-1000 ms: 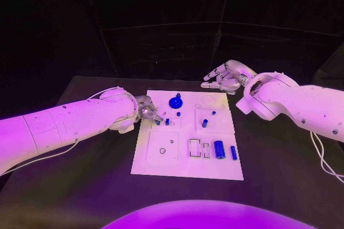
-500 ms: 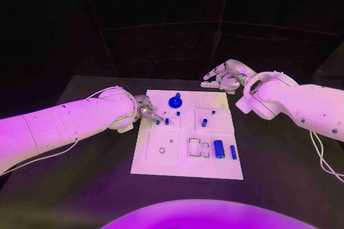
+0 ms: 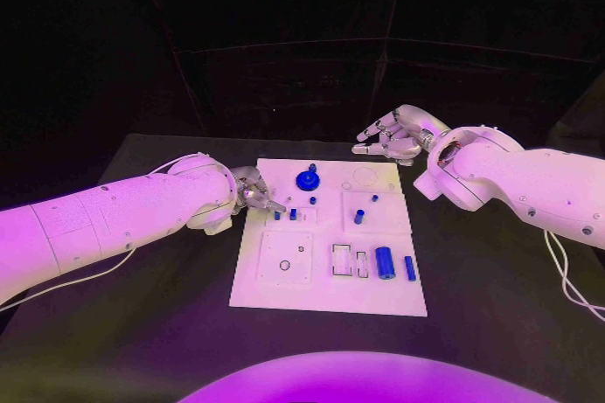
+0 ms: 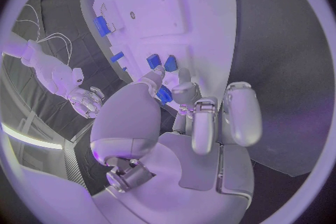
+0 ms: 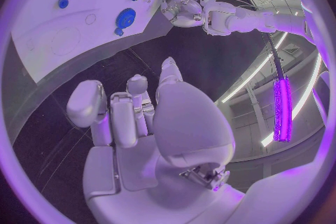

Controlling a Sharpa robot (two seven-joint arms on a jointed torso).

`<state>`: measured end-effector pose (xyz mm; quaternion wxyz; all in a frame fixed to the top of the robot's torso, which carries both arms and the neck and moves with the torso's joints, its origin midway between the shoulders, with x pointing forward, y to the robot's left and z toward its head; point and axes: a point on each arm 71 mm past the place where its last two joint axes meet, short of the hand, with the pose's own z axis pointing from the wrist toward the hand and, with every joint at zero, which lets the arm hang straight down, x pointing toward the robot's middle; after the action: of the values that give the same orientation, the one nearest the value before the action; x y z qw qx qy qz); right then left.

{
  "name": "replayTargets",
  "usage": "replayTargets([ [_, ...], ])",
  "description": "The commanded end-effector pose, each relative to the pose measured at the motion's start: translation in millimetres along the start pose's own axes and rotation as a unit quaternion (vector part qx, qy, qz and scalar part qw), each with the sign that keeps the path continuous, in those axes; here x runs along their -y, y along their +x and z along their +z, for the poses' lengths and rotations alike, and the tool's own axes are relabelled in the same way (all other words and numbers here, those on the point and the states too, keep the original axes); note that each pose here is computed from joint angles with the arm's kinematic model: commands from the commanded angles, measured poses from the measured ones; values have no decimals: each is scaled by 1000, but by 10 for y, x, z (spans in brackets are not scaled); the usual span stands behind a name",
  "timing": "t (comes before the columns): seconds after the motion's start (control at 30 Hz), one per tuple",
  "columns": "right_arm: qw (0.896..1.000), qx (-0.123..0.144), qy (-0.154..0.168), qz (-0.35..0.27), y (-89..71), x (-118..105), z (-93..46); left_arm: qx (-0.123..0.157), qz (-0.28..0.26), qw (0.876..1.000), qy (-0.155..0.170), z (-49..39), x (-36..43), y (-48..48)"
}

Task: Assemble the parts on the task board

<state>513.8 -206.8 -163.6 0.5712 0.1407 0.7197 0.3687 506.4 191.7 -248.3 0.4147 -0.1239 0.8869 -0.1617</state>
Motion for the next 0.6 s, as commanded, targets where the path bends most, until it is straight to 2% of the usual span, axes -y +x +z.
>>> replayTargets([
  [0.03, 1000, 2, -6, -1, -11, -17, 3, 23, -55, 998, 29, -15, 32, -50],
  [0.2, 1000, 2, -6, -2, -12, -16, 4, 44, -86, 994, 50, -37, 25, -100],
  [0.33, 1000, 3, -5, -2, -16, -12, 3, 53, -117, 988, 90, -44, 52, -142],
  [0.5, 1000, 4, -5, -2, -18, -9, 5, 62, -133, 977, 156, -30, 167, -192],
  [0.6, 1000, 4, -5, -2, -16, -11, 8, 70, -114, 972, 191, 0, 265, -204],
])
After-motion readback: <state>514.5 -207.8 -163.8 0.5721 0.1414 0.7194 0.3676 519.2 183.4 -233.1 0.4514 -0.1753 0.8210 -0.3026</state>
